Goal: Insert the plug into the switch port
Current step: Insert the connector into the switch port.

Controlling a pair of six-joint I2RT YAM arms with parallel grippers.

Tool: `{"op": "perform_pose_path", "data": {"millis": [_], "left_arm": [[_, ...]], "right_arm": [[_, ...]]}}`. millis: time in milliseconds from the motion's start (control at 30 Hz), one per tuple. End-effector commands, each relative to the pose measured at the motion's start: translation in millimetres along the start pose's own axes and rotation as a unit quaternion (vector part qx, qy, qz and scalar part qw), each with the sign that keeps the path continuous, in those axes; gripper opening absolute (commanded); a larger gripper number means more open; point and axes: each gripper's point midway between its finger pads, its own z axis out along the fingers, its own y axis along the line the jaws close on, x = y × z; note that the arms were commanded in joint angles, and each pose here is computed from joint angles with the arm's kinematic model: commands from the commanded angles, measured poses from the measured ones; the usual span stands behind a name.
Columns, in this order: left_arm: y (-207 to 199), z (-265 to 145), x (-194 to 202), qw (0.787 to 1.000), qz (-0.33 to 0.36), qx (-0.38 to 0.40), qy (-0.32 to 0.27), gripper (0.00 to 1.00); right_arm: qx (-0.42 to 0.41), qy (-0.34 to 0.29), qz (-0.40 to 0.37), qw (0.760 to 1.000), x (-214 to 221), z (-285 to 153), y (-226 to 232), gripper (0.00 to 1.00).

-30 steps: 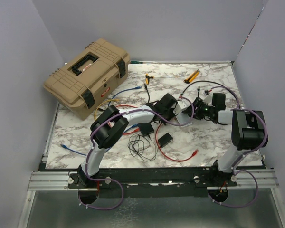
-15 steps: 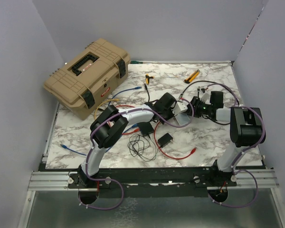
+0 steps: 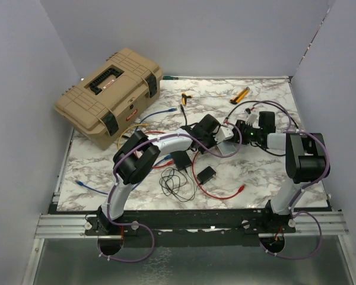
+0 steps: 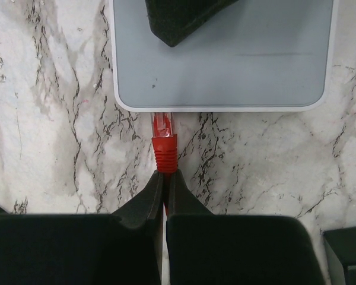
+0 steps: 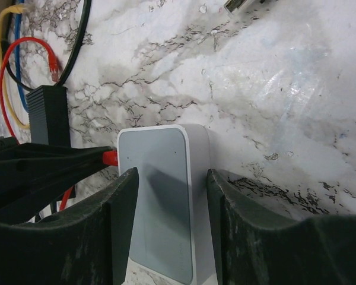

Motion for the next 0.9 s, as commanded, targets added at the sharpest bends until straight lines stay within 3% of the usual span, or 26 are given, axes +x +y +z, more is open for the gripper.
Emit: {"op": "perform_pose_path", "data": {"millis": [0, 333, 500, 867], "left_arm": [[-28, 0, -110, 0.980, 0.070, 0.026, -0.184, 0.00], [-31, 18, -36, 0.995, -0.003, 0.002, -0.099, 0.00], [-32, 21, -10, 0.997, -0.032, 0.004, -0.073, 0.00], [-44, 19, 2, 0.997, -0.037, 0.046, -0.059, 0.00]], "right_arm": [[-0.135, 0.120, 0.040, 0.983, 56, 3, 71, 0.51], [0.040, 0.040, 0.030, 0.998, 22, -8, 17, 0.52], [0.066, 0.047, 0.022, 0.996, 23, -13, 11, 0.54], [0.087, 0.075, 0.012, 0.993, 27, -17, 5, 0.59]]}}
